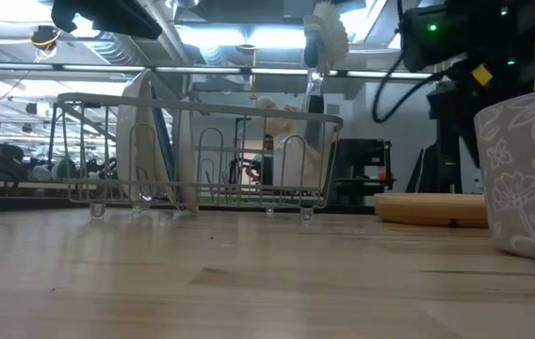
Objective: Sort dishes
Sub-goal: Put the peach plate in the dish rack
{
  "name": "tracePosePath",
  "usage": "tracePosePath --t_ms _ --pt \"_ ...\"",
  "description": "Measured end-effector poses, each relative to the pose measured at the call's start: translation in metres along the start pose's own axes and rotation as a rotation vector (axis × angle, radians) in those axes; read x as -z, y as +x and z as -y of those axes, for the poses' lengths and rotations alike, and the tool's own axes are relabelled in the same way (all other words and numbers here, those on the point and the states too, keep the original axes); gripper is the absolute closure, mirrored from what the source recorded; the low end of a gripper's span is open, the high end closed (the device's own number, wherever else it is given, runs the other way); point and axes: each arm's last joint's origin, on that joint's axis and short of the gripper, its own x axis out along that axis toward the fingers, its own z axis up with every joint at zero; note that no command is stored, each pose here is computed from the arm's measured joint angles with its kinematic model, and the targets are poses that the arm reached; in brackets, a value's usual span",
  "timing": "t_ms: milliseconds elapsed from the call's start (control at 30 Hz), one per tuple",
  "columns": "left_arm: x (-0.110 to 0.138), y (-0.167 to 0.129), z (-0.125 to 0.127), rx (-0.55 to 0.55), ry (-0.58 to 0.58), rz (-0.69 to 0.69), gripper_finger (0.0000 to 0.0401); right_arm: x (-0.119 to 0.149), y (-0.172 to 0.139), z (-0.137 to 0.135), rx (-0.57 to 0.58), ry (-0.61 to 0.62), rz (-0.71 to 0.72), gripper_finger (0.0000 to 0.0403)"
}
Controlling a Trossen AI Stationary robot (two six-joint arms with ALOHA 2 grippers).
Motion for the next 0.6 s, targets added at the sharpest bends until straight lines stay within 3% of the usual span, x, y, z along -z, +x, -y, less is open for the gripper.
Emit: tracePosePath --t_ms 300,600 --pt "0.000 0.000 0.000 0.000 -0.013 0.000 0.0311 -0.013 0.007 0.000 -0.025 -0.054 0.043 0.0163" --pt "0.000 0.000 0.000 0.001 -0.012 -0.002 0.0311 -0.022 0.021 -0.002 -0.080 -0.002 0.082 0.0239"
